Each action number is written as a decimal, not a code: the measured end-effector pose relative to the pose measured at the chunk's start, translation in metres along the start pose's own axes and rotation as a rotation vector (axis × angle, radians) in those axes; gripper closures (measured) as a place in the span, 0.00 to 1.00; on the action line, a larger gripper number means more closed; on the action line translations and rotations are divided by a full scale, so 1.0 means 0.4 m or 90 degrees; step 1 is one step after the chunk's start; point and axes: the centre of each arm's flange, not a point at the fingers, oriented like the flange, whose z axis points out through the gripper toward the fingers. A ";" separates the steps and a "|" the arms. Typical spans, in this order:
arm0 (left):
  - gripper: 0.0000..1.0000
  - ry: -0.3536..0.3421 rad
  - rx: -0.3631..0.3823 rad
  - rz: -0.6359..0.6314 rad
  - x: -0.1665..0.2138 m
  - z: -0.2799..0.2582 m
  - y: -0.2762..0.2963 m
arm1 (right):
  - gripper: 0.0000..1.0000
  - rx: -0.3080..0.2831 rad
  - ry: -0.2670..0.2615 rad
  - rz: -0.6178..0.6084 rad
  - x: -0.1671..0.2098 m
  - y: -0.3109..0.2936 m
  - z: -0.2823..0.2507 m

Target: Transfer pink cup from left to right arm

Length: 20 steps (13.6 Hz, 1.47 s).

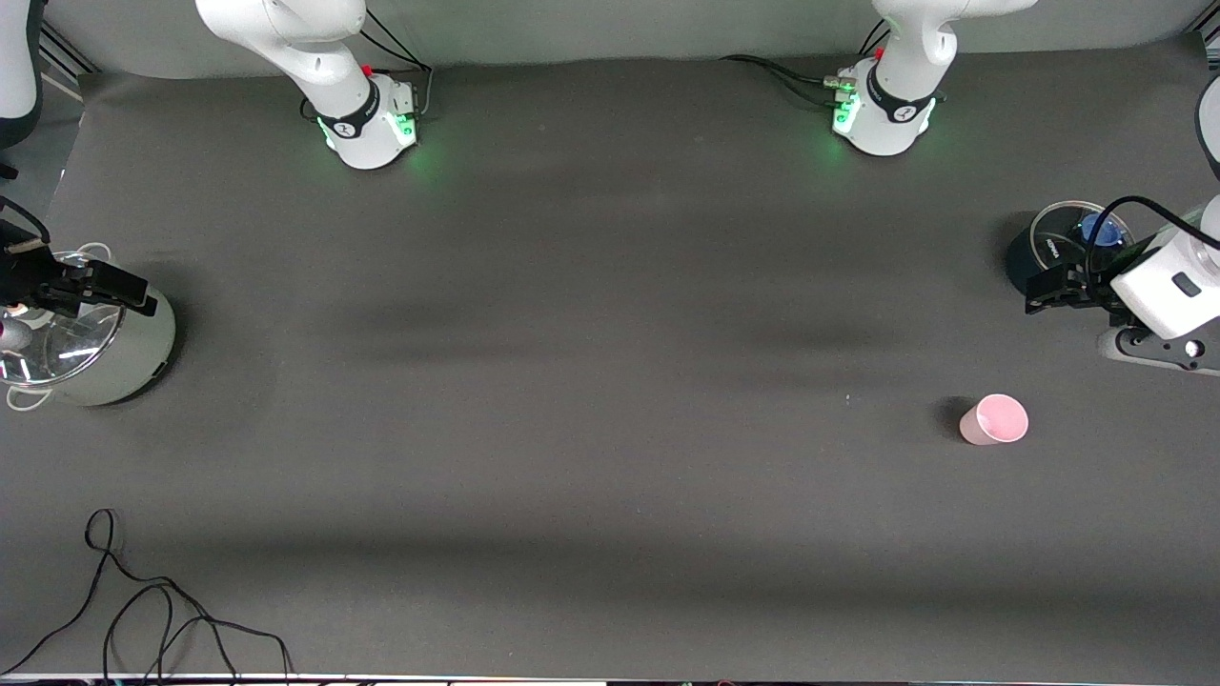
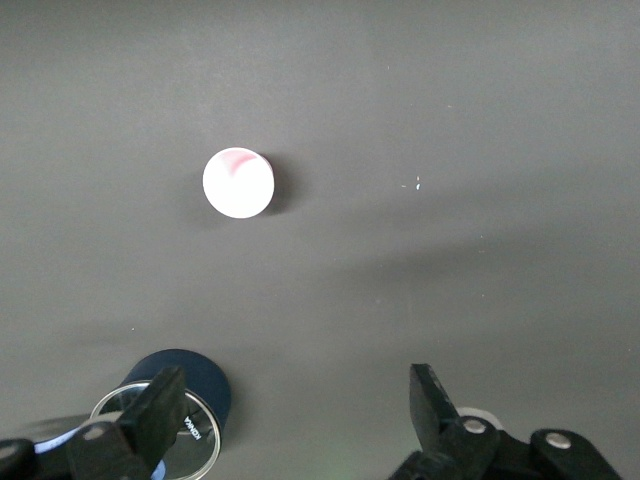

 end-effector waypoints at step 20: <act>0.03 0.255 -0.271 0.589 0.019 0.476 -0.607 | 0.00 0.000 0.004 0.000 0.000 0.000 -0.006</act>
